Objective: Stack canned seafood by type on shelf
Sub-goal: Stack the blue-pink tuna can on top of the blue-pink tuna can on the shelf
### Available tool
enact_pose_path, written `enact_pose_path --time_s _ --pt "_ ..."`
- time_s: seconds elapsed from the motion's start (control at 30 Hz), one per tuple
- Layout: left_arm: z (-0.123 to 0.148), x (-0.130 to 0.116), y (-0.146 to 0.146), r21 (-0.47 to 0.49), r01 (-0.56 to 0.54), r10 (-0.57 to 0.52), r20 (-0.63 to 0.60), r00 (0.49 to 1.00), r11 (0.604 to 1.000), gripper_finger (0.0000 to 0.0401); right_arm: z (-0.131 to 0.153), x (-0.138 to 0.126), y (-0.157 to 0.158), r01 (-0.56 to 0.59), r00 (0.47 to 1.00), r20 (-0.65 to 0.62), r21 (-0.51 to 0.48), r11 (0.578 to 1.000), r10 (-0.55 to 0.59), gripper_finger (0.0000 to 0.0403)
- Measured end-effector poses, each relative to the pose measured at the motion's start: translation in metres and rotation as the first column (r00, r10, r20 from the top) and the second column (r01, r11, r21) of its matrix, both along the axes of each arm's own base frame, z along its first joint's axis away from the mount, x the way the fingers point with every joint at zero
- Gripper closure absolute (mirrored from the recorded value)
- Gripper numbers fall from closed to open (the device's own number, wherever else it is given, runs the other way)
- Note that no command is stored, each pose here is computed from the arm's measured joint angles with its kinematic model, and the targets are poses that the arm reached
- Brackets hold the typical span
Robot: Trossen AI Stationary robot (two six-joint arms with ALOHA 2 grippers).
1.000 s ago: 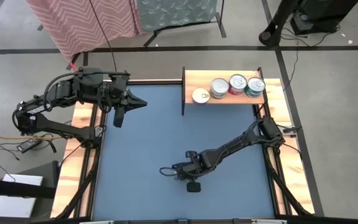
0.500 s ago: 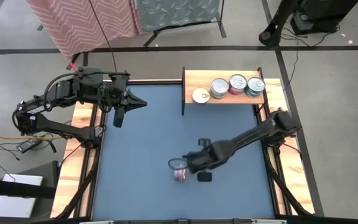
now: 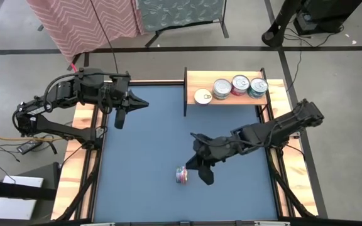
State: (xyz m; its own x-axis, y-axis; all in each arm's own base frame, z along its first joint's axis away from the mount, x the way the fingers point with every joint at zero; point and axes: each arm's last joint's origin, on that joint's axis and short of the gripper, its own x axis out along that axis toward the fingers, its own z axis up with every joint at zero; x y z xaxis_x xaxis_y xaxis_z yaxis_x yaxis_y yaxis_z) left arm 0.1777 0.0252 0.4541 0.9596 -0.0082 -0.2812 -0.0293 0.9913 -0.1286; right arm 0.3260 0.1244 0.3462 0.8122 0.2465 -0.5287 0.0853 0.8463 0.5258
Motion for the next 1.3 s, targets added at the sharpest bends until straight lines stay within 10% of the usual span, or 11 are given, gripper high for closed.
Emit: enact_pose_path --time_s 0.3,0.5,1.3 --pt "0.0 0.0 0.0 0.005 0.001 -0.001 -0.002 1.0 1.0 0.0393 0.004 0.012 0.007 -0.093 0.994 0.073 0.176 0.98 0.081 0.0212" --pt "0.0 0.0 0.0 0.022 0.007 -0.006 -0.003 1.0 1.0 0.0393 -0.012 0.005 0.001 0.028 0.995 -0.096 0.093 0.995 -0.019 0.0152" --pt "-0.001 0.0 0.0 0.051 0.015 -0.015 -0.004 1.0 0.999 0.0393 -0.105 0.037 0.031 0.332 0.852 -0.47 0.143 0.933 -0.231 0.0155"
